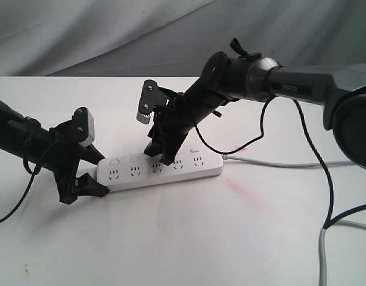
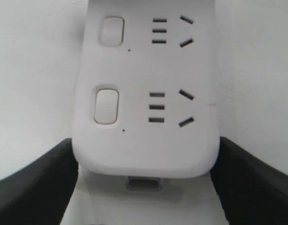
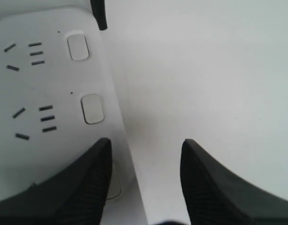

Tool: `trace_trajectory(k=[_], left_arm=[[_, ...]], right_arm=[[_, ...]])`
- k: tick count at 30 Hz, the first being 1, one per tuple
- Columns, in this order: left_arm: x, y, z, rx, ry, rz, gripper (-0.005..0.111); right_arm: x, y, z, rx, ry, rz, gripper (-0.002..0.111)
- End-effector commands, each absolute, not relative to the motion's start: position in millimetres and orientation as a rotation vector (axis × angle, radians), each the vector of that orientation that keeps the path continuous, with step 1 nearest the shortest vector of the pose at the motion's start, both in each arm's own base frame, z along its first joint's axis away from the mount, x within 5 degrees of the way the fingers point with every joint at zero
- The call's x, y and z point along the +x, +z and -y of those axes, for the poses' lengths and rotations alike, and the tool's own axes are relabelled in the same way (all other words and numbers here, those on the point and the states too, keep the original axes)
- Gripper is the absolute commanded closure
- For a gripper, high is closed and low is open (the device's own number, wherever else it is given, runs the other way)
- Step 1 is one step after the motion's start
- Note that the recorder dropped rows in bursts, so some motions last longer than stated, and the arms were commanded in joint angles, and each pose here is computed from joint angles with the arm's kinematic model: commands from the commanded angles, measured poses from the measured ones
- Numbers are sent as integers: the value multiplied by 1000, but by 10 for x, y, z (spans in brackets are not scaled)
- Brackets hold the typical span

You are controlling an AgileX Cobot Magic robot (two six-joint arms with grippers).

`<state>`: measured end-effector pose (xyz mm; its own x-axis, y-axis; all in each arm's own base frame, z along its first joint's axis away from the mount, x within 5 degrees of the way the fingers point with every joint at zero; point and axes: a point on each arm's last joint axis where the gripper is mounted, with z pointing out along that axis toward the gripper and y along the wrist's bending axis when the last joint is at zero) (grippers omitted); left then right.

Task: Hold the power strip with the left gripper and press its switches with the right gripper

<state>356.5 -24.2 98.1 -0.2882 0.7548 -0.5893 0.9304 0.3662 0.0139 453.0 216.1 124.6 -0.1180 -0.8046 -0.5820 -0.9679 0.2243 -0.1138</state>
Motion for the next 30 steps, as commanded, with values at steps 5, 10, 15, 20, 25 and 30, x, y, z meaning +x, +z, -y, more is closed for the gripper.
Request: trace_trajectory(k=[5, 10, 15, 20, 25, 30], left_arm=[[3576, 1003, 266, 1450, -464, -2119, 52], [3576, 1003, 266, 1452, -463, -2117, 52], [3576, 1003, 266, 1452, -463, -2117, 52], [3576, 1003, 266, 1450, -464, -2119, 52], [3576, 1003, 266, 1450, -464, -2119, 52], [3576, 1003, 266, 1450, -464, -2119, 52]], right_arm=[[4536, 1182, -2097, -1655, 380, -1985, 65], [4569, 1180, -2017, -1641, 375, -1999, 65], [4542, 1125, -1987, -1647, 384, -2017, 65], [4471, 1008, -1968, -1663, 403, -2029, 65], [4473, 1015, -1977, -1654, 396, -2026, 65], [4466, 1094, -2001, -1644, 400, -2012, 65]])
